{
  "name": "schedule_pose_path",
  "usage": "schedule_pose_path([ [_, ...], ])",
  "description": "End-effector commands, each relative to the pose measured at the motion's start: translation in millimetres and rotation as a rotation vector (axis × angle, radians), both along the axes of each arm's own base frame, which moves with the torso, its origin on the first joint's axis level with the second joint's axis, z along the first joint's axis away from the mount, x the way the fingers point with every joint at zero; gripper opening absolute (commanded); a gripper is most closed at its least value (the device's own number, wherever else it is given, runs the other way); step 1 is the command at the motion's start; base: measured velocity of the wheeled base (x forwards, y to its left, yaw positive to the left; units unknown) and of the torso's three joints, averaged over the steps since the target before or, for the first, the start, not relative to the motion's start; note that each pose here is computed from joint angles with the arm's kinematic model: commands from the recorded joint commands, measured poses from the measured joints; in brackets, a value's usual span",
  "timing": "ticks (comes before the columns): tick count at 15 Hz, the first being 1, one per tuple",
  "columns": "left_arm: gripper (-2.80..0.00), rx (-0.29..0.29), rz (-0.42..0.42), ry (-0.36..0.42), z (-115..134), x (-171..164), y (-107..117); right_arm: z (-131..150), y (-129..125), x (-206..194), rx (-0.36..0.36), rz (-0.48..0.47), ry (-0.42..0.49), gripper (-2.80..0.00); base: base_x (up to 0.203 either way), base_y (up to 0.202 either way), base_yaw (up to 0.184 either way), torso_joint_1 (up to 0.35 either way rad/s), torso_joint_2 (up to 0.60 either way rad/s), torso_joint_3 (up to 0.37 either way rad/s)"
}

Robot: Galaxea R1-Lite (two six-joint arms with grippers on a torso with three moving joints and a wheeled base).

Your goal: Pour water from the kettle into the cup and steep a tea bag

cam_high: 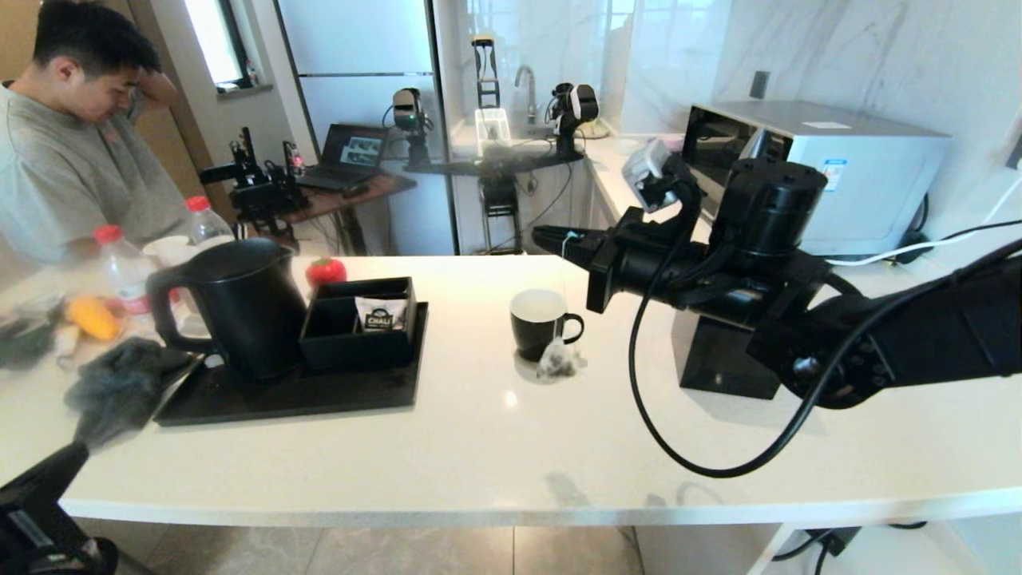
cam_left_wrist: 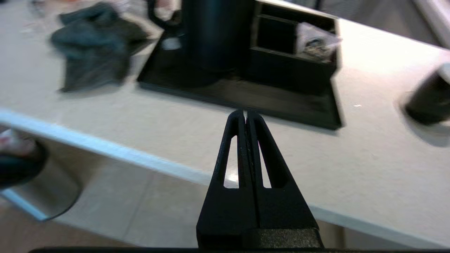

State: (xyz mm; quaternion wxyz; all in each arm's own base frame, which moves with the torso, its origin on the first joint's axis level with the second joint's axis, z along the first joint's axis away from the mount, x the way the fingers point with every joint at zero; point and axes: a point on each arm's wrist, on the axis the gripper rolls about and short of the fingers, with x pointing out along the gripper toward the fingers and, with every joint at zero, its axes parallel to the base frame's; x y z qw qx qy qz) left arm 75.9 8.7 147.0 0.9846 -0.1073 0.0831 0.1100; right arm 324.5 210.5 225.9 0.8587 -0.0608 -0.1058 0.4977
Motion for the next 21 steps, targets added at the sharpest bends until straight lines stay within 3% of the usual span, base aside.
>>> schedule_pose_path([
  [1, -2.80, 0.017, 0.035, -0.030, -12, -18, 1, 3, 0, -1, 0.005, 0.003, -0.012, -2.80, 0.000, 0.000, 0.000, 0.000, 0.00, 0.000],
  [6, -2.80, 0.117, 0.034, -0.131, -30, -59, -4, 3, -1, 0, 0.019, 0.002, -0.032, -2.80, 0.000, 0.000, 0.000, 0.000, 0.00, 0.000],
  [8, -2.80, 0.211, 0.092, -0.119, -33, -63, -3, 3, -3, 0, 0.019, -0.001, -0.033, -2.80, 0.000, 0.000, 0.000, 0.000, 0.00, 0.000],
  [11, -2.80, 0.256, 0.142, -0.047, -38, -65, -2, 3, -7, 3, 0.019, -0.015, -0.033, -2.80, 0.000, 0.000, 0.000, 0.000, 0.00, 0.000],
  [13, -2.80, 0.269, 0.101, 0.029, -46, -65, -2, 3, -10, 5, 0.023, -0.024, -0.040, -2.80, 0.000, 0.000, 0.000, 0.000, 0.00, 0.000],
  [15, -2.80, 0.297, 0.010, 0.013, -45, -64, -4, 3, -13, 6, 0.025, -0.032, -0.044, -2.80, 0.000, 0.000, 0.000, 0.000, 0.00, 0.000],
  [18, -2.80, 0.391, -0.127, -0.030, -44, -67, -7, 4, -14, 7, 0.032, -0.034, -0.052, -2.80, 0.000, 0.000, 0.000, 0.000, 0.00, 0.000],
  [21, -2.80, 0.382, -0.168, -0.003, -54, -75, -8, 3, -14, 7, 0.031, -0.035, -0.053, -2.80, 0.000, 0.000, 0.000, 0.000, 0.00, 0.000],
])
